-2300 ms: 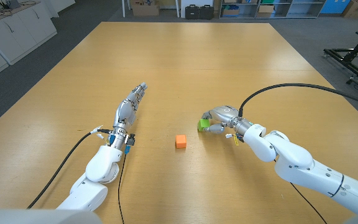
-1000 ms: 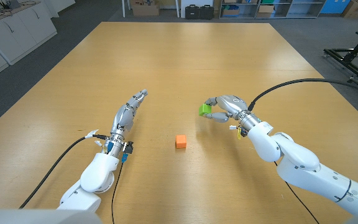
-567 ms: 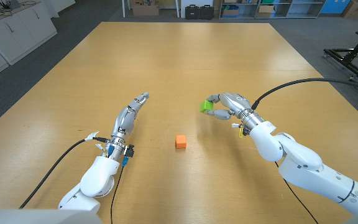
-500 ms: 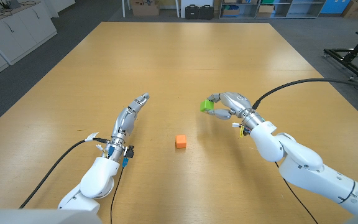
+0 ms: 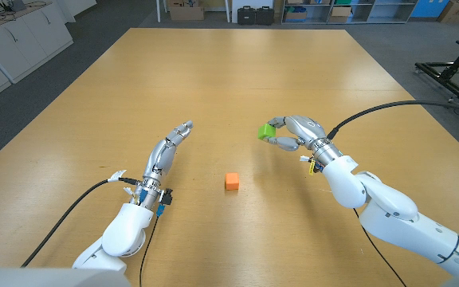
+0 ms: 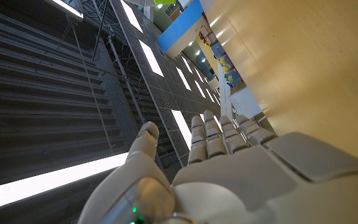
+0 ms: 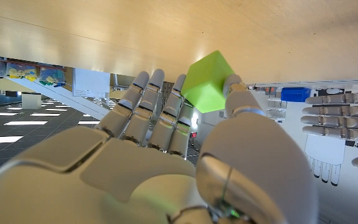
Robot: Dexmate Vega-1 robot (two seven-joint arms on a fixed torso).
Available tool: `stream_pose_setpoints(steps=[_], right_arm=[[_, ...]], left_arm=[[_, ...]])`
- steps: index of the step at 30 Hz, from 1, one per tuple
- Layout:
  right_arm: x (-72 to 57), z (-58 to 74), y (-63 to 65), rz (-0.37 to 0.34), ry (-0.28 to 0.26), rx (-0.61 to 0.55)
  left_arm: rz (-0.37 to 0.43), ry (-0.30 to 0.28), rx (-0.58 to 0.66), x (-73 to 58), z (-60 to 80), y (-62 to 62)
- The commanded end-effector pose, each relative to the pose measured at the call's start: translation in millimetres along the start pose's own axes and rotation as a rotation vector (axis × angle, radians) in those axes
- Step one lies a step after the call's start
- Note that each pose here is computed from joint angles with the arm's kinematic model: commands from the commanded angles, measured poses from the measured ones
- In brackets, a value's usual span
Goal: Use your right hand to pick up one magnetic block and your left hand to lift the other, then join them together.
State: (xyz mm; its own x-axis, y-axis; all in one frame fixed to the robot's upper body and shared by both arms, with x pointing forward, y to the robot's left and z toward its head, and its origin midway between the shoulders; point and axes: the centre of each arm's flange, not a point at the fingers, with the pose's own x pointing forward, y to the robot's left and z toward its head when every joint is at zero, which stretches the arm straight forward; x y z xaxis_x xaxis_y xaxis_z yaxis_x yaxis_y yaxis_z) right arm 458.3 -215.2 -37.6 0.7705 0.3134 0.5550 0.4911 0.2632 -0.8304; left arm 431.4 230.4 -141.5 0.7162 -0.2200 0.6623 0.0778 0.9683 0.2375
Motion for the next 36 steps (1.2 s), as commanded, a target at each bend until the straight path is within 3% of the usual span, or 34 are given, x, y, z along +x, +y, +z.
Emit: stream_pose_setpoints(steps=[1, 17, 36], right_arm=[[-0.6, -1.4, -4.6, -0.018, 0.008, 0.0], [0.9, -1.7, -4.8, -0.022, 0.004, 0.009], [-0.2, 0.3, -6.5, -0.036, 0.002, 0.015]], left_arm=[[-0.014, 0.0, 0.02, 2.3, 1.5, -3.1], [-0.029, 0.027, 0.141, -6.6, 8.1, -7.6], [0.003, -0.003, 0.324, -12.9, 21.0, -15.3]])
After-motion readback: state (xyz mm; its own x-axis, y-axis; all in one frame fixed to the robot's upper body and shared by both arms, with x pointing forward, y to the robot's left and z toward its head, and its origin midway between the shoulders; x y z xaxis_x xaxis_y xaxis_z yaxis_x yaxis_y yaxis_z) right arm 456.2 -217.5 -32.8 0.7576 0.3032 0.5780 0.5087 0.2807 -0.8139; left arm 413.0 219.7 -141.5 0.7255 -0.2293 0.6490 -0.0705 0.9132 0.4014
